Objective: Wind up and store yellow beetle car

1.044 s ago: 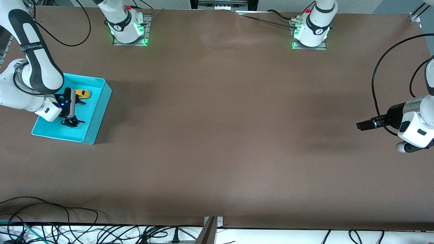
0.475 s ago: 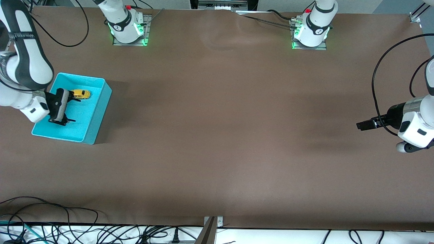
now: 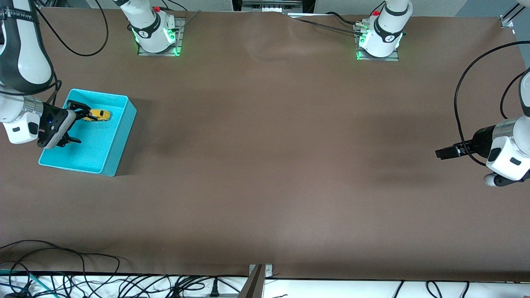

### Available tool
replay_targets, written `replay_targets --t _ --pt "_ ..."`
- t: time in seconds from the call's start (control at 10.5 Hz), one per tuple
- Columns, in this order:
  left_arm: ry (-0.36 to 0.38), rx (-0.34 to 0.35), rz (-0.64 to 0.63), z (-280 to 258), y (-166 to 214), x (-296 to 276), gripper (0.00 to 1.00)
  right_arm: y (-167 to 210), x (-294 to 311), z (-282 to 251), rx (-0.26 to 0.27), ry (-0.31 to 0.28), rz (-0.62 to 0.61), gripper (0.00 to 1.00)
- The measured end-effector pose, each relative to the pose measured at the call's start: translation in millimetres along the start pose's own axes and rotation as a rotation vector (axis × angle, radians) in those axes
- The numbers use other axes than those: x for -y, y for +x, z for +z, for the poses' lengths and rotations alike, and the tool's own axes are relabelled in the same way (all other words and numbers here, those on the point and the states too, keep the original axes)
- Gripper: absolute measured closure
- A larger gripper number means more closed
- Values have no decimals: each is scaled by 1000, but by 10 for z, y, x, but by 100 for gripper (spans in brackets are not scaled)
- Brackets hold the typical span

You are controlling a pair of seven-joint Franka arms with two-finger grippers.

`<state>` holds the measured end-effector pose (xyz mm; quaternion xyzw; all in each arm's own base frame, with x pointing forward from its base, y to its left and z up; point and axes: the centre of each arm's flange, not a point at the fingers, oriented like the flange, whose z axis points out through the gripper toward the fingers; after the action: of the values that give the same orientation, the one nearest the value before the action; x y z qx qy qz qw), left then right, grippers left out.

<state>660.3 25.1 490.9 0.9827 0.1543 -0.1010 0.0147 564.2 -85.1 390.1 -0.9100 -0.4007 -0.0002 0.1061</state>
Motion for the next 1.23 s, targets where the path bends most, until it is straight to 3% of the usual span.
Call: replay_targets --t 0.28,0.47,0.66,0.95,1.23 --pt "-1 -4 -7 -17 13 39 0 505 479 -364 -23 -76 319 0" --pt "-2 -9 -16 -38 29 93 0 713 816 -644 -42 -127 449 0" --pt "-3 -12 -16 -51 30 94 0 824 1115 -986 -18 -165 571 0" --pt "-10 -31 -20 -121 41 107 0 1018 1412 -1590 -14 -219 661 0" --pt "-12 -39 -23 -161 46 125 0 1042 1515 -1833 4 -207 699 0"
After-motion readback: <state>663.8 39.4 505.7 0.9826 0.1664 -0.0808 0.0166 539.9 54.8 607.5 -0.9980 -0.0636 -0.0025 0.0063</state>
